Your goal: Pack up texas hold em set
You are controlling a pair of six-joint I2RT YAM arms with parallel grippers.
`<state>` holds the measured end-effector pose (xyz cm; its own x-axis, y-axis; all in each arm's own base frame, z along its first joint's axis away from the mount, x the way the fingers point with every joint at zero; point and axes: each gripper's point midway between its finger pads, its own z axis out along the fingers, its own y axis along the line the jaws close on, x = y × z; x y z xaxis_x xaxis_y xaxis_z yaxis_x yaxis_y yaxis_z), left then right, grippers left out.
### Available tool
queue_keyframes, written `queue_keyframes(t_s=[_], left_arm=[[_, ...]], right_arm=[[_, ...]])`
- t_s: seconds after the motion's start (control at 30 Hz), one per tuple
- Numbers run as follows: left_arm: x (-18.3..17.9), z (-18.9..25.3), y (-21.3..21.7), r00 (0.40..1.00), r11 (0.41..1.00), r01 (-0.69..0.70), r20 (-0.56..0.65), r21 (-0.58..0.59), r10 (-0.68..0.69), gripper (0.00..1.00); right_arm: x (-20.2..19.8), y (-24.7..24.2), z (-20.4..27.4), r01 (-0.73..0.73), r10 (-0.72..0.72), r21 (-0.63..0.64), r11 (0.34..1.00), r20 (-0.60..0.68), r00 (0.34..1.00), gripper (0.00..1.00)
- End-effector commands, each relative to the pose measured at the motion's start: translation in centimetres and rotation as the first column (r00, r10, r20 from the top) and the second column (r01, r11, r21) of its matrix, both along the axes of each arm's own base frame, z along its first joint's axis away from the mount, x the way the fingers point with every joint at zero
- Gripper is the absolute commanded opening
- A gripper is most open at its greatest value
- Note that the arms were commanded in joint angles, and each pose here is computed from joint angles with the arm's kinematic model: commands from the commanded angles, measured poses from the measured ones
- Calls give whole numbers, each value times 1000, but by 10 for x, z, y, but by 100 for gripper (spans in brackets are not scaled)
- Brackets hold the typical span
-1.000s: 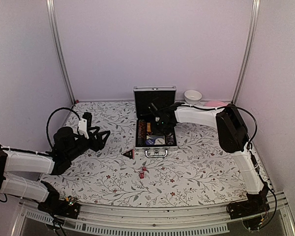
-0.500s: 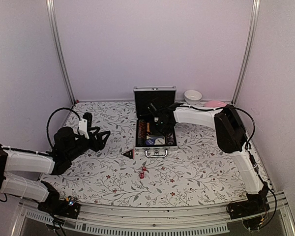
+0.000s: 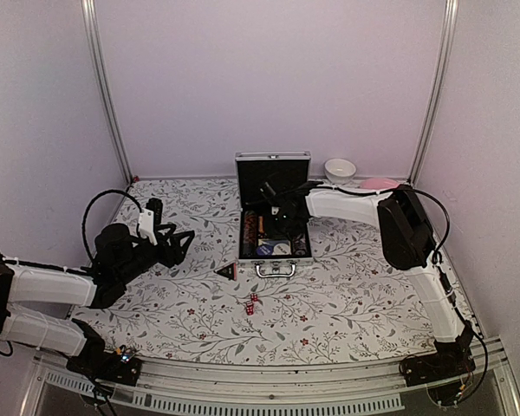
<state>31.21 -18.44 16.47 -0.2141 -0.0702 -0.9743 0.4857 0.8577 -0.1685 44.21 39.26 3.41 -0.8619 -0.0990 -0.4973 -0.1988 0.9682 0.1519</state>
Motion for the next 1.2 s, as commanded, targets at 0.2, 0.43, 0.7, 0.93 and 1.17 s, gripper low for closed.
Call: queue_keyframes(t_s=[0.2,0.43,0.7,0.93,1.17], left_arm=[[5,0,3,1000,1000,-14,-4,8,14,68],[5,0,3,1000,1000,-14,-2,6,14,68],[4,2,3,1000,1000,-13,0,5,13,68],[3,2,4,1000,1000,-13,2,4,13,68],[3,2,3,1000,1000,-11,-2,-6,11,72]], right_arm=[[16,1,15,24,-25,19,1000,60,998,26],[15,-9,34,47,-47,7,999,96,994,28],[12,-23,69,70,-71,12,997,148,986,31],[-18,-14,97,-9,1,51,999,143,990,31],[-100,17,75,-139,139,-5,990,18,990,35]])
